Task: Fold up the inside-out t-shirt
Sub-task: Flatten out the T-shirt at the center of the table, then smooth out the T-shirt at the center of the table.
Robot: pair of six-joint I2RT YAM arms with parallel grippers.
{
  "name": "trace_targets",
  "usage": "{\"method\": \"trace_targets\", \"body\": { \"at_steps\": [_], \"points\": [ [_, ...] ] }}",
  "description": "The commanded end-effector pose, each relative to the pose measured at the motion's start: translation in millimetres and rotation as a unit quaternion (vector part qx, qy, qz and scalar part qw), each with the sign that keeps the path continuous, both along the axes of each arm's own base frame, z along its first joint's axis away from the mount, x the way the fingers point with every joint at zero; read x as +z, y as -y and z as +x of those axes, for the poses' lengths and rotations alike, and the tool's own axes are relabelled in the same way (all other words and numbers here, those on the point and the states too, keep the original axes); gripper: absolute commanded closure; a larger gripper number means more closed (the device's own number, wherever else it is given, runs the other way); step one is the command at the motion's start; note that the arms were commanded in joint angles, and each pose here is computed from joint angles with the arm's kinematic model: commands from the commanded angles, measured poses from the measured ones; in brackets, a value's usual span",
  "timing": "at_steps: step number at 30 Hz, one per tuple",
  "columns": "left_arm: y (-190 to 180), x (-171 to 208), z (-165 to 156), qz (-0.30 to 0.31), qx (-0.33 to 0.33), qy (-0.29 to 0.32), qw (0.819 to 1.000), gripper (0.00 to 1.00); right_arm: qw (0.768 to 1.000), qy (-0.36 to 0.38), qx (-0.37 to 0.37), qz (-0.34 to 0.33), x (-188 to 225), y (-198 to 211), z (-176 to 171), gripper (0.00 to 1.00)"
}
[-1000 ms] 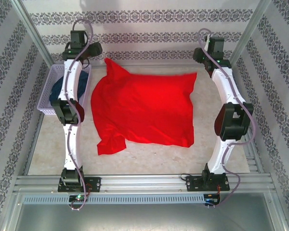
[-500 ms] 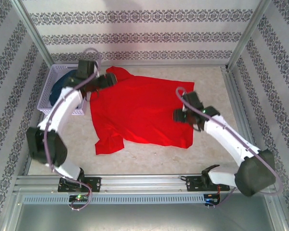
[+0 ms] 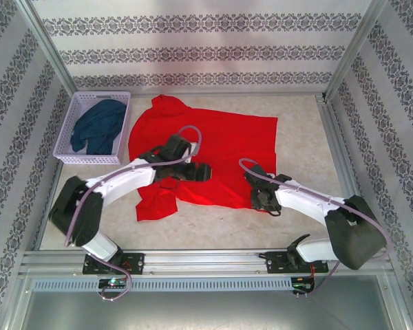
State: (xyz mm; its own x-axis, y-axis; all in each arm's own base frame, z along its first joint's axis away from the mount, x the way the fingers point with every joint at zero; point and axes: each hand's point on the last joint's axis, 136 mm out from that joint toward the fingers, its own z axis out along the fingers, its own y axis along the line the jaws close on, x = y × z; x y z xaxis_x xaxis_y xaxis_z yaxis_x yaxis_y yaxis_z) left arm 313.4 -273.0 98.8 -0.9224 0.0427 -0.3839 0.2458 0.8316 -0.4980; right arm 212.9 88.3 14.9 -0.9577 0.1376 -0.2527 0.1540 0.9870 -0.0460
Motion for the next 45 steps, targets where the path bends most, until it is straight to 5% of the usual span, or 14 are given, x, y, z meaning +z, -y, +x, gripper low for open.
{"method": "trace_targets", "body": {
  "at_steps": [1,6,11,17,26,31,36,42,45],
  "points": [
    [7.0,-19.0,24.8,0.004,0.012,0.015,1.0,0.18,0.999,0.034,-0.02,-0.002,10.1,7.8,22.2,0.78],
    [-30.6,-50.3,39.9,0.059,0.056,0.004,0.997,0.19,0.997,0.053,-0.007,0.056,23.9,-3.5,56.5,0.96],
    [-85.2,-73.0,41.4,0.123,0.099,-0.008,0.987,0.2,0.996,0.038,0.043,0.066,36.5,-18.6,83.0,0.94],
    [-131.6,-81.5,34.7,0.156,0.139,-0.015,0.978,0.2,1.0,-0.007,0.028,0.013,33.6,12.6,80.4,0.87],
    [-122.6,-72.6,37.5,0.129,0.132,-0.005,0.983,0.21,0.997,-0.013,0.033,-0.065,44.0,34.8,80.9,0.73],
    [-118.5,-71.6,38.0,0.119,0.131,-0.005,0.984,0.21,0.995,0.031,0.086,0.031,52.9,-24.1,60.6,0.62],
    [-117.5,-73.1,38.5,0.117,0.13,-0.008,0.985,0.21,0.991,0.061,0.052,0.11,39.8,-47.6,50.2,0.51],
    [-116.7,-72.9,38.9,0.117,0.128,-0.009,0.985,0.21,0.988,0.068,0.033,0.134,27.3,-51.5,67.2,0.53],
    [-117.4,-72.0,38.8,0.118,0.13,-0.007,0.984,0.21,0.99,0.065,0.016,0.124,23.1,-43.9,68.6,0.67]
  ]
}}
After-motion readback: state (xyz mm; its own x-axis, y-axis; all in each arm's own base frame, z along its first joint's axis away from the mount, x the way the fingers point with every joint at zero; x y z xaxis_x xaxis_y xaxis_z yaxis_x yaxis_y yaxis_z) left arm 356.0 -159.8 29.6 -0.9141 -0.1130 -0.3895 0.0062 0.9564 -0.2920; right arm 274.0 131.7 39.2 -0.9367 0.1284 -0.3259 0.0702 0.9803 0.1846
